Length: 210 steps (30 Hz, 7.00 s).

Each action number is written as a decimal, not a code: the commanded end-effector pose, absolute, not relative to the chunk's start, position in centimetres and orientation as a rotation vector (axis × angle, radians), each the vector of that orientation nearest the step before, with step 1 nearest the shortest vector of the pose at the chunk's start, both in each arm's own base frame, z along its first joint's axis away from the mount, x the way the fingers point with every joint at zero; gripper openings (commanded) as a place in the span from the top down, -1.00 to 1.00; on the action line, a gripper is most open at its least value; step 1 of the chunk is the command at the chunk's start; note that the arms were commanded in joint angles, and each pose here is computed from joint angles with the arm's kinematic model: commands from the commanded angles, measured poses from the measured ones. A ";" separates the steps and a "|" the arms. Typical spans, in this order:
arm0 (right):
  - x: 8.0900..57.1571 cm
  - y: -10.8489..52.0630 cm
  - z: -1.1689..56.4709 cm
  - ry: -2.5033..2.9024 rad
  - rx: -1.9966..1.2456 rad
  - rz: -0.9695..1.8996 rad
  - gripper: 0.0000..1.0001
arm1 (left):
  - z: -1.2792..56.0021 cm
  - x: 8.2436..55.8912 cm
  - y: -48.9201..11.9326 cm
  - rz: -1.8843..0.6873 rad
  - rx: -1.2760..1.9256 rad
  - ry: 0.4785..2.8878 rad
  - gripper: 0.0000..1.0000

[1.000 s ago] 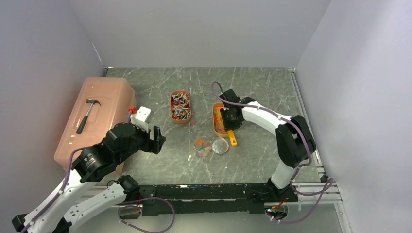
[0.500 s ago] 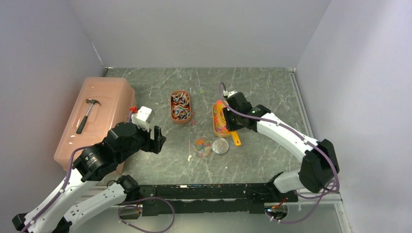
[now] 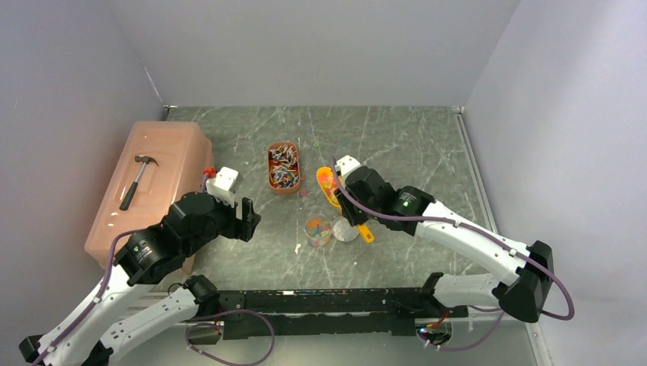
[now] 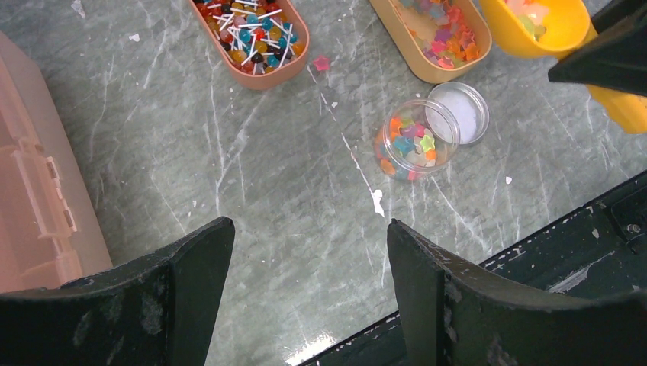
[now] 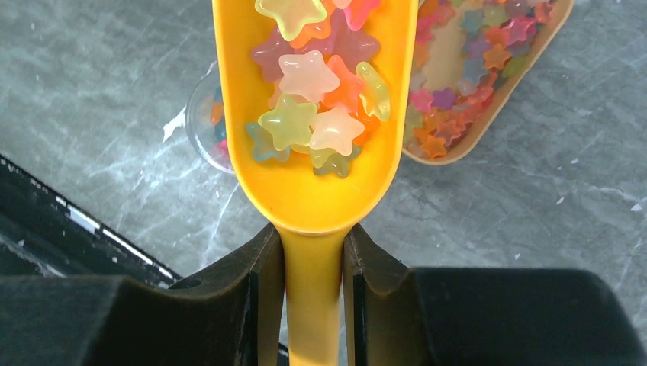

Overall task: Pack the candies
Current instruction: Place the fake candies in the packing bottle, then adjust the spatula.

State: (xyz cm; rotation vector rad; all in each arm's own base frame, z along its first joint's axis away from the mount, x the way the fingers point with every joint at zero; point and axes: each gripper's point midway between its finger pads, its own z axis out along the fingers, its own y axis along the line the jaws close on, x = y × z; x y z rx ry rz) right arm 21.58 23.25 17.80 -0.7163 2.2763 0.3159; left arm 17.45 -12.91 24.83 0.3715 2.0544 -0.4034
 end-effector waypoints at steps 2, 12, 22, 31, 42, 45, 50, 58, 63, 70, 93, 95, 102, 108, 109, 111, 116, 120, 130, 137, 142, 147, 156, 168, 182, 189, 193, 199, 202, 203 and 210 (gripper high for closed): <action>19.4 23.9 19.1 2.245 -0.759 0.330 1.00 | 25.7 17.7 -12.9 -0.418 0.341 2.019 -0.57; 14.7 24.4 17.9 2.372 -0.853 0.371 1.00 | 25.8 17.6 -12.9 -0.425 0.347 2.013 -0.57; 11.2 23.9 15.2 2.558 -0.972 0.324 1.00 | 26.3 17.4 -12.8 -0.441 0.339 1.991 -0.57; 9.8 23.9 14.5 2.711 -0.983 0.283 1.00 | 26.5 17.2 -12.7 -0.450 0.340 1.981 -0.57; 9.6 23.9 14.3 2.860 -0.967 0.218 1.00 | 26.8 17.0 -12.4 -0.454 0.331 1.968 -0.57; 9.6 23.7 14.1 2.897 -0.964 0.204 1.00 | 27.0 16.9 -12.4 -0.458 0.332 1.961 -0.57; 9.9 23.6 13.9 2.957 -0.960 0.177 1.00 | 27.2 16.8 -12.3 -0.469 0.330 1.950 -0.57; 10.2 23.6 14.1 3.052 -0.947 0.198 1.00 | 27.4 16.7 -12.2 -0.474 0.329 1.940 -0.58; 10.2 23.4 14.5 3.116 -0.928 0.217 1.00 | 27.5 16.6 -12.2 -0.476 0.328 1.936 -0.58; 9.8 23.9 15.3 3.183 -0.941 0.302 1.00 | 27.7 16.4 -12.1 -0.483 0.326 1.926 -0.58; 10.3 25.2 17.0 3.376 -0.747 0.610 1.00 | 28.3 16.1 -11.3 -0.489 0.295 1.896 -0.59; 10.4 25.4 17.0 3.385 -0.734 0.643 1.00 | 28.4 16.1 -11.3 -0.490 0.296 1.894 -0.60; 10.4 26.0 17.1 3.426 -0.610 0.879 1.00 | 28.2 16.1 -11.4 -0.490 0.300 1.900 -0.60; 11.0 26.4 17.2 3.419 -0.466 1.079 1.00 | 28.3 16.1 -11.3 -0.488 0.295 1.895 -0.60; 11.1 26.4 17.2 3.416 -0.456 1.092 1.00 | 28.3 16.1 -11.3 -0.488 0.295 1.896 -0.60; 11.3 26.4 17.2 3.405 -0.462 1.105 1.00 | 28.3 16.1 -11.3 -0.485 0.295 1.897 -0.60; 11.5 25.8 16.8 3.398 -0.446 1.092 1.00 | 28.2 16.2 -11.3 -0.480 0.295 1.904 -0.60; 11.3 25.8 16.2 3.374 -0.426 1.116 1.00 | 28.1 16.2 -11.3 -0.477 0.295 1.906 -0.60; 12.9 25.4 16.8 3.164 -0.526 1.032 1.00 | 27.6 16.5 -12.1 -0.483 0.329 1.927 -0.61; 13.6 24.4 15.9 3.027 -0.605 0.905 1.00 | 27.1 16.6 -13.0 -0.499 0.356 1.948 -0.62; 13.9 24.3 15.4 2.889 -0.719 0.773 1.00 | 26.7 17.1 -14.1 -0.521 0.365 1.976 -0.63; 14.4 24.3 15.2 2.711 -0.817 0.548 1.00 | 26.7 17.5 -15.5 -0.566 0.361 2.005 -0.64; 14.8 26.3 15.6 2.375 -0.982 0.433 1.00 | 26.0 17.4 -17.0 -0.636 0.321 2.081 -0.66; 14.3 28.2 17.6 1.982 -1.103 0.426 1.00 | 25.0 17.8 -19.8 -0.704 0.361 2.169 -0.66; 13.3 28.4 18.7 1.817 -1.146 0.443 1.00 | 24.2 18.4 -22.2 -0.745 0.417 2.254 -0.62; 13.1 28.1 18.3 1.809 -1.143 0.434 1.00 | 25.2 19.0 -21.4 -0.681 0.406 2.240 -0.63; 13.1 28.2 19.3 1.756 -1.141 0.459 1.00 | 24.7 19.0 -21.9 -0.698 0.412 2.262 -0.62; 12.8 28.2 20.9 1.697 -1.097 0.528 1.00 | 23.8 19.1 -22.3 -0.698 0.412 2.292 -0.61; 12.7 28.1 22.0 1.663 -1.063 0.563 1.00 | 23.6 19.1 -22.3 -0.697 0.409 2.296 -0.61; 12.7 28.0 22.4 1.652 -1.053 0.571 1.00 | 23.3 19.1 -22.3 -0.692 0.410 2.305 -0.61; 12.3 27.4 25.8 1.564 -0.962 0.669 1.00 | 23.1 19.3 -22.4 -0.687 0.404 2.311 -0.61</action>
